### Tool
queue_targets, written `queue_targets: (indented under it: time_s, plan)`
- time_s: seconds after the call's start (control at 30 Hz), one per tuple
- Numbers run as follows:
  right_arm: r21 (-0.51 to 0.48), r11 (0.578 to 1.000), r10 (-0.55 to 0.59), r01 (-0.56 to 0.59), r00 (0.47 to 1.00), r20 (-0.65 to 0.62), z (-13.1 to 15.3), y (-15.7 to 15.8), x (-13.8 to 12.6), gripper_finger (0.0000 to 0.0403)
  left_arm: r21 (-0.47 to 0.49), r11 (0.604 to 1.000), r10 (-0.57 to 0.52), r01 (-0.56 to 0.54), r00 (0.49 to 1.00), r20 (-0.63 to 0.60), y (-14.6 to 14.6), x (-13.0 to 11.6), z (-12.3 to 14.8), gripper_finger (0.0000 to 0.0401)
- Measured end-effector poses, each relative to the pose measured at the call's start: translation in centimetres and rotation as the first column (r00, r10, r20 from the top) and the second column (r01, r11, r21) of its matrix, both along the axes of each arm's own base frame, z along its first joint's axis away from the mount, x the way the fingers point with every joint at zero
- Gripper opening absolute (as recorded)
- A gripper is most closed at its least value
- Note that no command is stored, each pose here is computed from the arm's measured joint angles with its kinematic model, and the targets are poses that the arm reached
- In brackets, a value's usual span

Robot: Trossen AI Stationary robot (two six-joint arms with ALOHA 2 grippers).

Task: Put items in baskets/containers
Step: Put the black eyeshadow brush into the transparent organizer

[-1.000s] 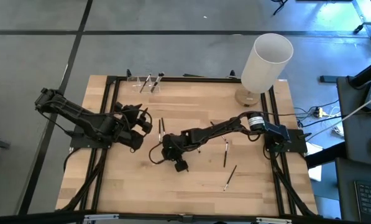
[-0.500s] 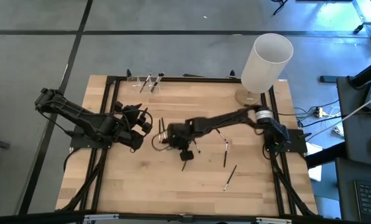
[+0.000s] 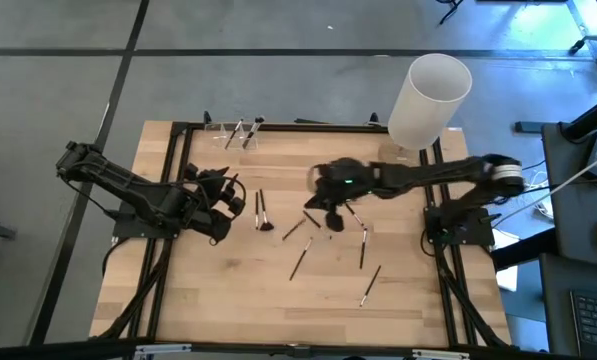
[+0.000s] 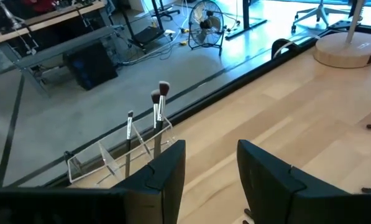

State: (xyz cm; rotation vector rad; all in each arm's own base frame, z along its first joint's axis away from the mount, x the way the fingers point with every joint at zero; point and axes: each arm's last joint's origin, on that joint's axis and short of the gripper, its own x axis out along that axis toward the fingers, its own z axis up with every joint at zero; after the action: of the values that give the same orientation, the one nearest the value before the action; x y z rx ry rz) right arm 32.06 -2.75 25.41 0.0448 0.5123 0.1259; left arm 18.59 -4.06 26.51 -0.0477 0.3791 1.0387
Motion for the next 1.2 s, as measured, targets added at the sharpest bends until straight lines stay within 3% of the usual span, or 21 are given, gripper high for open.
queue_targets:
  time_s: [0.1,0.23,0.33,0.47,0.53,0.63,0.7,0.8,0.97,1.2]
  plan:
    - [0.057,0.998,-0.038,0.031,0.991,0.130,-0.4,-0.7,-2.7,0.0003,-0.002,1.000,0.004,-0.004,1.000,0.011,0.0,0.2,-0.6,0.0141]
    - [0.104,0.993,-0.059,0.053,0.997,0.058,-2.9,-0.9,-3.8,0.0007,0.005,0.999,0.032,-0.032,0.999,0.036,0.5,0.5,-1.3,0.0141]
    - [0.063,0.998,-0.015,0.015,1.000,-0.006,-3.3,-0.6,-2.9,0.0020,-0.008,0.998,0.068,-0.068,0.996,0.058,1.1,0.8,-1.2,0.0141]
    - [-0.096,0.991,0.081,-0.092,0.990,-0.112,-2.8,0.6,-0.2,0.0041,-0.025,0.996,0.091,-0.089,0.992,0.089,1.8,1.4,-1.0,0.0141]
    - [-0.227,0.956,0.144,-0.184,0.972,-0.183,-2.9,1.3,1.5,0.0052,-0.020,0.997,0.078,-0.077,0.994,0.079,2.0,1.8,-0.8,0.0141]
    - [-0.396,0.845,0.255,-0.360,0.922,-0.292,-3.7,2.4,4.1,0.0067,-0.010,0.999,0.051,-0.051,0.997,0.057,2.3,2.4,-0.5,0.0141]
    - [-0.436,0.766,0.309,-0.472,0.866,-0.394,-5.2,2.8,5.5,0.0074,0.008,0.999,0.035,-0.036,0.999,0.036,2.5,2.6,-0.3,0.0141]
    - [-0.449,0.694,0.343,-0.563,0.807,-0.481,-7.4,3.1,7.8,0.0075,0.033,0.999,0.011,-0.010,1.000,-0.011,2.7,2.9,-0.2,0.0141]
    - [-0.403,0.648,0.371,-0.646,0.730,-0.575,-9.5,3.2,11.0,0.0071,0.055,0.998,-0.015,0.020,0.995,-0.099,3.2,2.9,-0.2,0.0141]
    - [-0.322,0.610,0.389,-0.724,0.628,-0.674,-9.6,3.3,13.6,0.0071,0.047,0.999,0.010,-0.003,0.990,-0.139,4.4,2.9,-0.3,0.0141]
